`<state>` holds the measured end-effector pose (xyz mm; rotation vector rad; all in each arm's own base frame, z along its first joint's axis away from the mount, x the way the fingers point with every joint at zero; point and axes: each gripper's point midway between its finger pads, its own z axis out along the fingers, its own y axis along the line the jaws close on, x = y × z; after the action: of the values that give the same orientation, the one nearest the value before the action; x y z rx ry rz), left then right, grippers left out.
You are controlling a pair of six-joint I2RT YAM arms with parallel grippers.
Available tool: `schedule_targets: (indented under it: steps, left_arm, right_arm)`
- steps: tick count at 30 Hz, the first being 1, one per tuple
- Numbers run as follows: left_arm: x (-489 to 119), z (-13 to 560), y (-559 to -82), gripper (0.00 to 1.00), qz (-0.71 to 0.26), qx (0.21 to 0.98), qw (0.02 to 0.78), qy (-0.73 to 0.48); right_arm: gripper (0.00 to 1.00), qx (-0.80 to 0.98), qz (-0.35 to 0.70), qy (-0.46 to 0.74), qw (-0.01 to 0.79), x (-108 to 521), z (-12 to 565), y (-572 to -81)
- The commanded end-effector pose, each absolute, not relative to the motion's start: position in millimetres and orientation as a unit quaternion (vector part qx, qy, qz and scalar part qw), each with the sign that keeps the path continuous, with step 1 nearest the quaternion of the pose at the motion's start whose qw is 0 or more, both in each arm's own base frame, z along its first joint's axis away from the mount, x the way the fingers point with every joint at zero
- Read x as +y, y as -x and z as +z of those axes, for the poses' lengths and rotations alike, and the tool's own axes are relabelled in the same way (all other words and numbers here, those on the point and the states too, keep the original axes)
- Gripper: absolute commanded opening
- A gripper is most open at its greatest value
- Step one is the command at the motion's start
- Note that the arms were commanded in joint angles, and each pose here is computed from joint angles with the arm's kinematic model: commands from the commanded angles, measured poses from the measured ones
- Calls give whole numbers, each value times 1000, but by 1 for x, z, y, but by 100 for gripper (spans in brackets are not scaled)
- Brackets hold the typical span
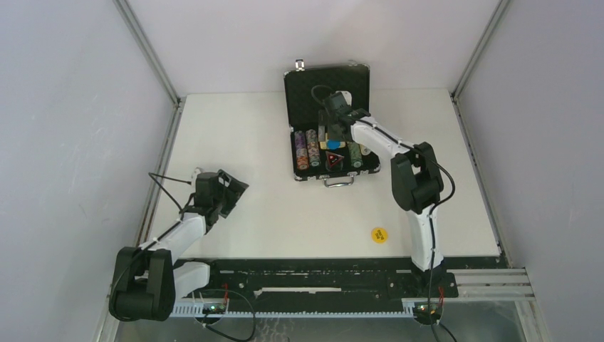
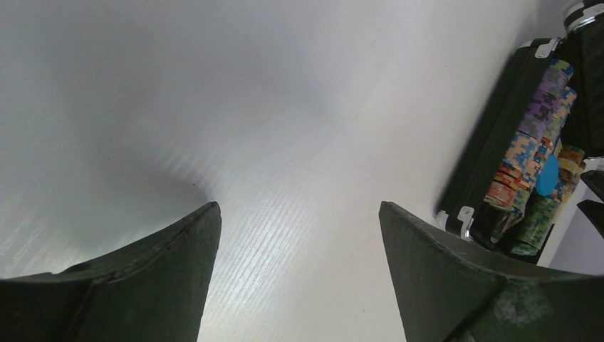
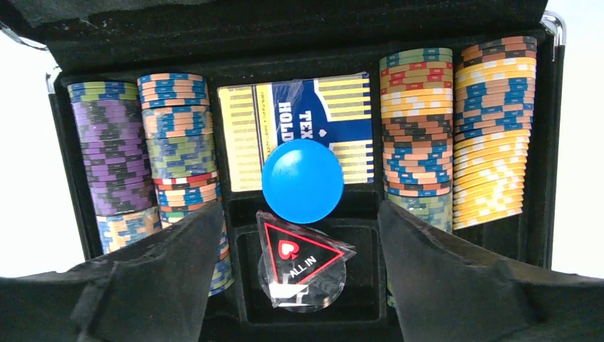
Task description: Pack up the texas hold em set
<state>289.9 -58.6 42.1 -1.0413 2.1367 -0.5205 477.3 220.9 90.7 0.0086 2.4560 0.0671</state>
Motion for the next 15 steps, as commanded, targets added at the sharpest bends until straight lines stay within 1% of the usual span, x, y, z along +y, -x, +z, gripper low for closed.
schedule_targets:
  steps: [1,4,8,15]
  left_arm:
    - [-54,59,-301,86,-194,818,377,388]
    - [-55,58,-301,86,-195,819,376,388]
    - [-55,59,-301,86,-197,818,376,388]
    - [-63,62,-301,86,-214,816,375,384]
  right_arm:
    - [89,932,39,2,359,222,117,-489]
    - [89,925,45,-1,378,216,131,-479]
    - [90,919,42,-16,392,195,144,-448]
    - [89,932,11,-70,355,134,115,-356]
